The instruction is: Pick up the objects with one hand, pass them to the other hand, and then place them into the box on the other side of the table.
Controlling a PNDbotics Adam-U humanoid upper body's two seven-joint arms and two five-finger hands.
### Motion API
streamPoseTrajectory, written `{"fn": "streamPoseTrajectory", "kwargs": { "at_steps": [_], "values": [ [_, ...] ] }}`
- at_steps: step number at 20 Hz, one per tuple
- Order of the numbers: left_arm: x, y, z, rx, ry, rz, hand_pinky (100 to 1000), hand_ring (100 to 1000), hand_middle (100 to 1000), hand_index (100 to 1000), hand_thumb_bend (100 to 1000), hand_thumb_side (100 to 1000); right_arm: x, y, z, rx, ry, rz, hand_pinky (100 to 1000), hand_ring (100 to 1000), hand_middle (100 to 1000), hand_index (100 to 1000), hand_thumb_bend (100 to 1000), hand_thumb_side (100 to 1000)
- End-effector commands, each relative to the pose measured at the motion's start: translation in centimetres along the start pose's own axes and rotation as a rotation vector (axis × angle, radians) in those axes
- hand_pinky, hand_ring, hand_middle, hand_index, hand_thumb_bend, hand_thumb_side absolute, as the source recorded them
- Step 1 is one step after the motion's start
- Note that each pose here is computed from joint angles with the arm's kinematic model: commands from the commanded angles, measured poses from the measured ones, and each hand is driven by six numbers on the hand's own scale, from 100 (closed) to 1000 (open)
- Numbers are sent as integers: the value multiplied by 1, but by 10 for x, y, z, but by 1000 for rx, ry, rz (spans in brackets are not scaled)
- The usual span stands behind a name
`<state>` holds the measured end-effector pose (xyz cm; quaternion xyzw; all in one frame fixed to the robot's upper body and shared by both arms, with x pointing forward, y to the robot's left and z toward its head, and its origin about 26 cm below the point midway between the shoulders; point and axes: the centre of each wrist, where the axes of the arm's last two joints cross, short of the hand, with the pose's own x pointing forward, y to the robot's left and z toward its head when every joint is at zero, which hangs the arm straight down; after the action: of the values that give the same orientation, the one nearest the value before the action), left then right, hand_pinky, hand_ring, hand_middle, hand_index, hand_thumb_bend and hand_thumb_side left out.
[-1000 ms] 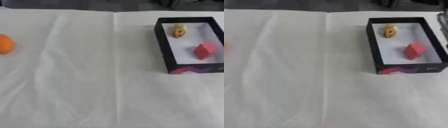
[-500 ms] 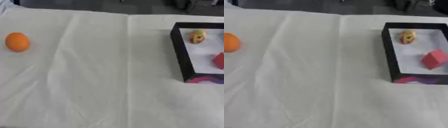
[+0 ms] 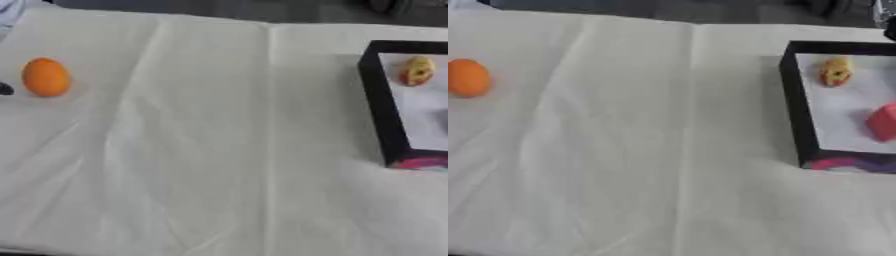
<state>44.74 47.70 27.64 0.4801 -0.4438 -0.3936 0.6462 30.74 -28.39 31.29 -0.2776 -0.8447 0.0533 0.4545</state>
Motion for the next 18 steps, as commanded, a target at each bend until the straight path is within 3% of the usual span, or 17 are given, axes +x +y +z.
{"fn": "streamPoseTrajectory", "kwargs": {
  "at_steps": [1,6,9,12,15,17,18],
  "values": [
    [0,14,3,-8,-19,42,924,834,783,903,730,261,11,-2,-1,2,-39,-12,881,788,763,897,234,180],
    [14,7,-1,58,-54,55,915,823,778,924,692,208,13,2,0,22,-40,-35,881,784,757,895,237,185],
    [22,5,-3,110,-77,77,905,813,770,912,606,197,14,4,-1,34,-41,-41,880,784,755,894,238,190],
    [30,1,-6,123,-99,116,891,801,749,875,419,184,15,7,-1,49,-40,-51,880,783,755,895,238,192],
    [36,-3,-9,74,-113,131,866,768,691,780,253,163,15,8,-1,50,-39,-52,879,783,756,895,239,193],
    [39,-3,-10,32,-105,123,825,720,644,727,173,147,14,8,-1,45,-36,-54,880,784,756,895,238,194],
    [40,-2,-10,20,-98,119,758,643,581,651,114,124,14,8,-1,44,-36,-55,880,784,756,895,240,193]
  ]
}}
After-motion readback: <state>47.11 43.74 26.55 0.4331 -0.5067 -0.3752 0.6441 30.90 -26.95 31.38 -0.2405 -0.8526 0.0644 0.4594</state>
